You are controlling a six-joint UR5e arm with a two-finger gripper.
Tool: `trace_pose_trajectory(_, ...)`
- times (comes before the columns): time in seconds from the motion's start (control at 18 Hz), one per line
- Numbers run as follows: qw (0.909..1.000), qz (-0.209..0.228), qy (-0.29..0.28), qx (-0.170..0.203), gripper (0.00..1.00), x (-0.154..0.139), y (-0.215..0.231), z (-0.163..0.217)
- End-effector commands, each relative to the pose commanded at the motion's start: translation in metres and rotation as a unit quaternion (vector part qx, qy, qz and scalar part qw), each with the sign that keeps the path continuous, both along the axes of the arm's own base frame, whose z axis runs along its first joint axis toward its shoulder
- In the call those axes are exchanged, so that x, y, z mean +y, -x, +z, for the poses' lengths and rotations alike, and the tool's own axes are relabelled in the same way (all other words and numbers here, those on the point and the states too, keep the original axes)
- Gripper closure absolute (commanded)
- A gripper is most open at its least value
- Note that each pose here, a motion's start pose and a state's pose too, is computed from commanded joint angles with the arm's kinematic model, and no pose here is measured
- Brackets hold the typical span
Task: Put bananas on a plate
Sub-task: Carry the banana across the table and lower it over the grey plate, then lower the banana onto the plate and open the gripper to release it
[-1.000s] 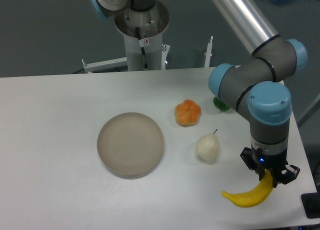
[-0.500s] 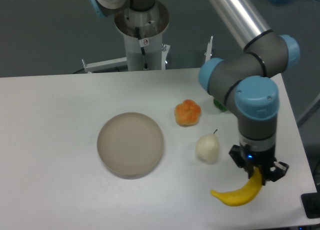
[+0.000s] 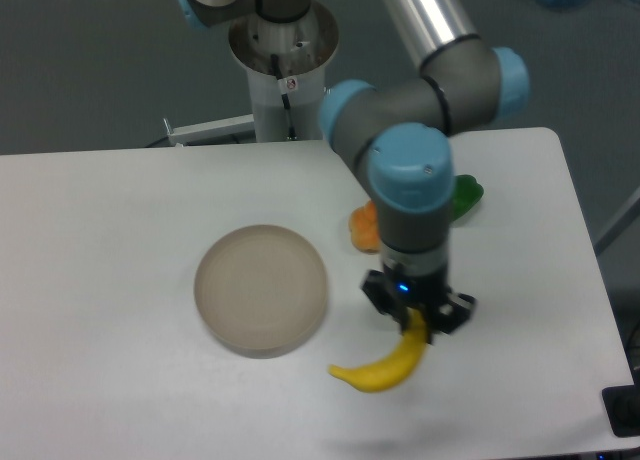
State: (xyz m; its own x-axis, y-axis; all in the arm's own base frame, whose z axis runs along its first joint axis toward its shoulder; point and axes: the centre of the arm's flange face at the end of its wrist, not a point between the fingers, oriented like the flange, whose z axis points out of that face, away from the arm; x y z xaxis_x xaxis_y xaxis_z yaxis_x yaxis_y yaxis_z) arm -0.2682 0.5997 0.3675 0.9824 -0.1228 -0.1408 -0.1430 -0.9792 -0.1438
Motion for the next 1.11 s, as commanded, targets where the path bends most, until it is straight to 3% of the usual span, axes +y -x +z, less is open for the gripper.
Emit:
trace_pose_trajectory(0.17,0.9997,-0.012,0.011,-0.021,0.73,-0.026,-0.031,-0.017)
trace_pose_trajectory(0.33,0.9992,-0.025,0.019,-0.027,0.73,-0.032,-0.063,-0.048)
trace_pose_trajectory(0.5,0.9997,-0.003,0.0,-0.022,0.73,-0.038,-0.088,-0.08)
trace_pose_trajectory(0.72,0.9973,0.063,-0.005,-0.038,0.73,-0.029,-0.111,-0.1)
trace_pose_trajectory(1.11,0.9972,0.046,0.034,-0.048,0.73,-0.041,-0.125,-0.141)
